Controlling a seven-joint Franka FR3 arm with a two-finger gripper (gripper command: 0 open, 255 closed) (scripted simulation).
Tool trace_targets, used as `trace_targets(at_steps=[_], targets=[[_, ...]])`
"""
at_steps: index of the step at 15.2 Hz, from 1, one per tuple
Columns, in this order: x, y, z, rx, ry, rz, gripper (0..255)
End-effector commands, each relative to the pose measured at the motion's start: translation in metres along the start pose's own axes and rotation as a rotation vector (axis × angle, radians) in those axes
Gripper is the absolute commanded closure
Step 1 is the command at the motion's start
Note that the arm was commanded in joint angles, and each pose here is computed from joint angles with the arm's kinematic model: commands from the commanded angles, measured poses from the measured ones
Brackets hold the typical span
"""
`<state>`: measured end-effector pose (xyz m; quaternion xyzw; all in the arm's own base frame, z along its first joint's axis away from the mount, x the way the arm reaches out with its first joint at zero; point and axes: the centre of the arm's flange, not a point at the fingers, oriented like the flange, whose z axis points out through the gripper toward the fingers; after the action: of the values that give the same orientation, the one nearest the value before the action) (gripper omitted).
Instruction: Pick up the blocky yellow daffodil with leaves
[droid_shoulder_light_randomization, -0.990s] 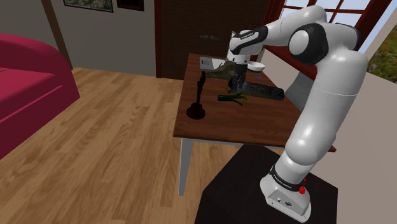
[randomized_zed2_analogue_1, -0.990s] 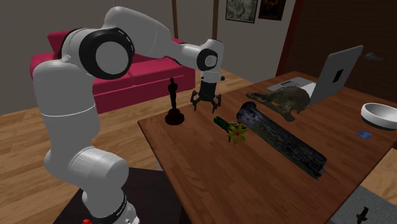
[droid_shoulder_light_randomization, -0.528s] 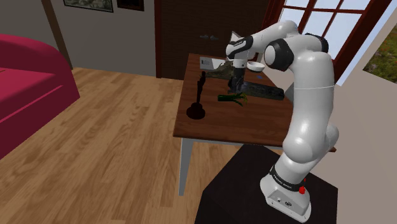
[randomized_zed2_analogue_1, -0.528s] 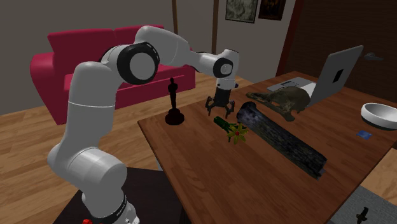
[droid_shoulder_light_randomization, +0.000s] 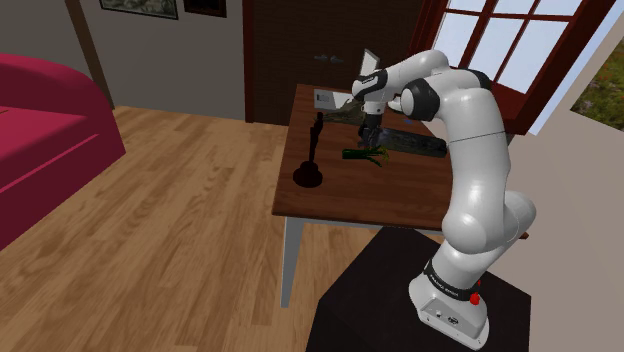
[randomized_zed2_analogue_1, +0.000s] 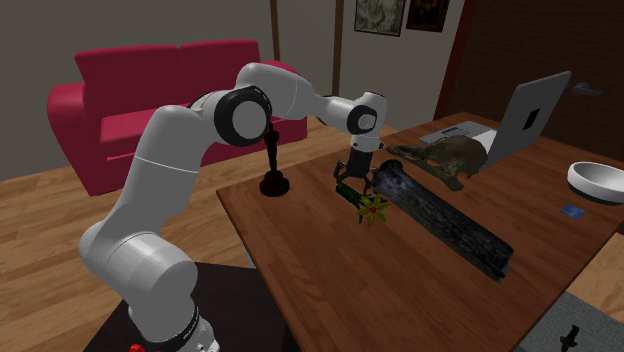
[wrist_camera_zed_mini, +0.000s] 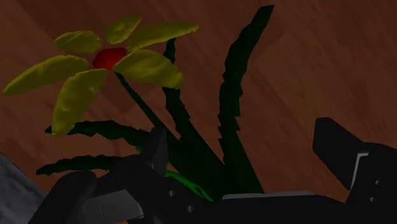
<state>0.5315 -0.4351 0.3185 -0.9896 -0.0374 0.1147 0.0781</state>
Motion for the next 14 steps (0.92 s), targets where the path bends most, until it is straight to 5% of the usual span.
trace_targets(at_steps=[1,4,5,14], targets=[[0.002,0.002,0.0098,0.0,0.0,0.0,0],[0.0038,0.0034,0.0178,0.0,0.0,0.0,0],[0.0039,0.0028,0.018,0.0,0.0,0.0,255],[0.0038,0.0034,0.0178,0.0,0.0,0.0,255]])
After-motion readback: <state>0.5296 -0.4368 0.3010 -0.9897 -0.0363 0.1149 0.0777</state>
